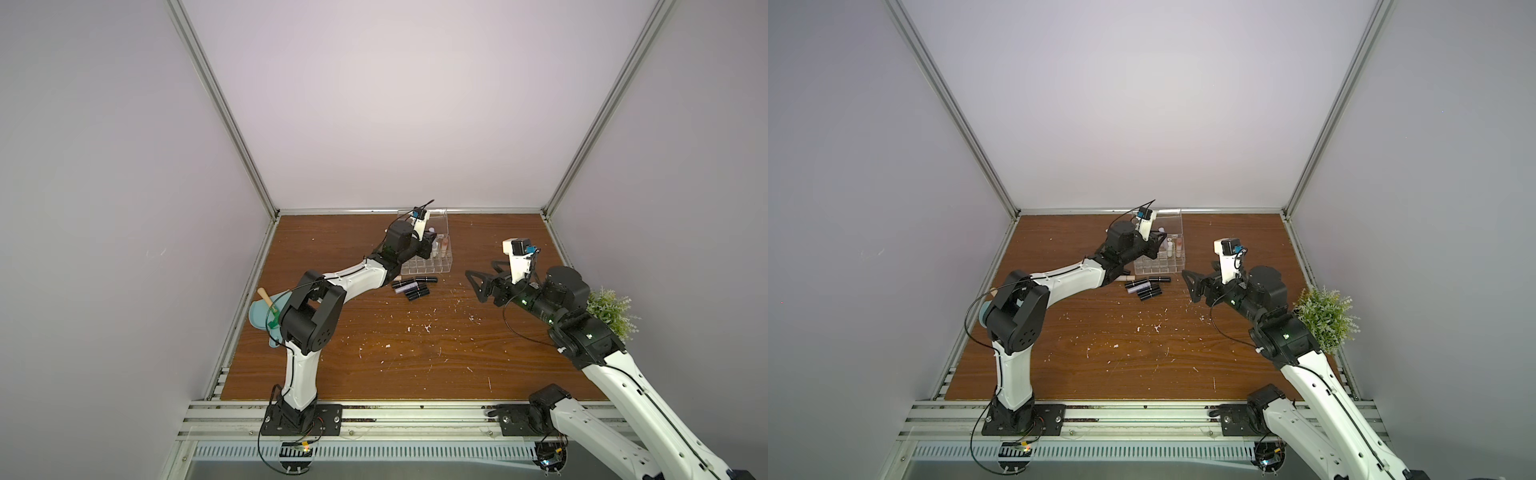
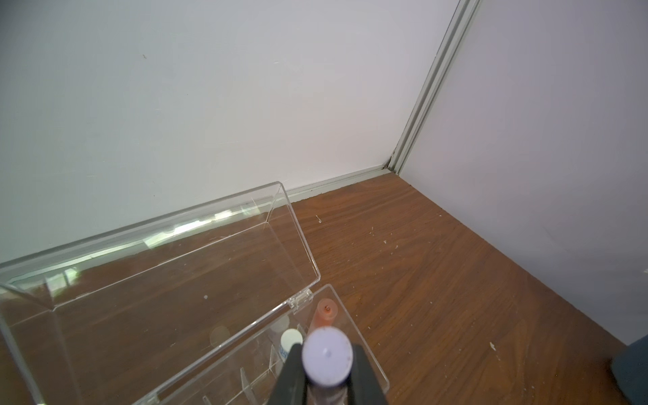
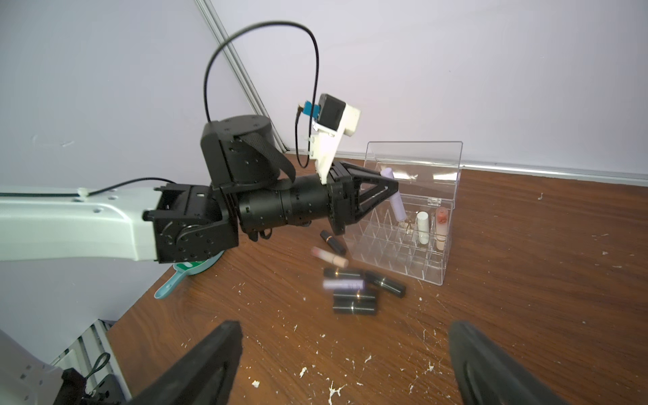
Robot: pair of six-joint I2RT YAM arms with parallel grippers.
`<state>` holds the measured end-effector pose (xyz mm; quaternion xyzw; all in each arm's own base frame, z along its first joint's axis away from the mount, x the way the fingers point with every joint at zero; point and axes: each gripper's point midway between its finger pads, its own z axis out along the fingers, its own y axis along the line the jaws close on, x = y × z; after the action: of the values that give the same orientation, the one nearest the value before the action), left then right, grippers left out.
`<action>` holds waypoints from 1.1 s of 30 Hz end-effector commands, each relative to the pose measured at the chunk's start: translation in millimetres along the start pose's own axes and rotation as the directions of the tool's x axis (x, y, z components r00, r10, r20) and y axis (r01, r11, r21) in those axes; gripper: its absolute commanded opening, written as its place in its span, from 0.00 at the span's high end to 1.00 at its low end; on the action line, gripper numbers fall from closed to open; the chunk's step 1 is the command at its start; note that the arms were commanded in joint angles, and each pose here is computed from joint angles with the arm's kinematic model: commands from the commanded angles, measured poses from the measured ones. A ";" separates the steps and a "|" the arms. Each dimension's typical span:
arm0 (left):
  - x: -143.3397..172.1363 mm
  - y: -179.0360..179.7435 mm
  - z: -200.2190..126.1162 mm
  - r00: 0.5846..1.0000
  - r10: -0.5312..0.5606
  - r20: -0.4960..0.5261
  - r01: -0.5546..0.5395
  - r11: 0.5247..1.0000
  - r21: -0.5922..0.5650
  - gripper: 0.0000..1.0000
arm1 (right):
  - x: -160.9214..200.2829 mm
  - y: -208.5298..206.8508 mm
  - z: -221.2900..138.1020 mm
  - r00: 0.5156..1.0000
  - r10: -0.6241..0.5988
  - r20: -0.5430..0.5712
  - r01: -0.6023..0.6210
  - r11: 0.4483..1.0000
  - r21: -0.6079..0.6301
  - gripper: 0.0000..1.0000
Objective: Arrange the lipsticks in the organizer
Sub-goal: Place the lipstick in the storage box.
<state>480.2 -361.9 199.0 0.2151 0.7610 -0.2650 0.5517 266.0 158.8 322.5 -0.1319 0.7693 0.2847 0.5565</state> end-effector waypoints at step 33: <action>36.0 31.9 41.4 0.986 0.152 -0.064 -0.162 0.966 -0.201 0.68 | -19.8 -1.9 -17.6 0.999 0.008 0.049 -0.007 1.000 -0.019 0.02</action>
<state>522.6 -359.7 153.4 0.2169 0.7818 -0.1378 0.5682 261.1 144.0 322.8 -0.1197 0.7732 0.2898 0.5512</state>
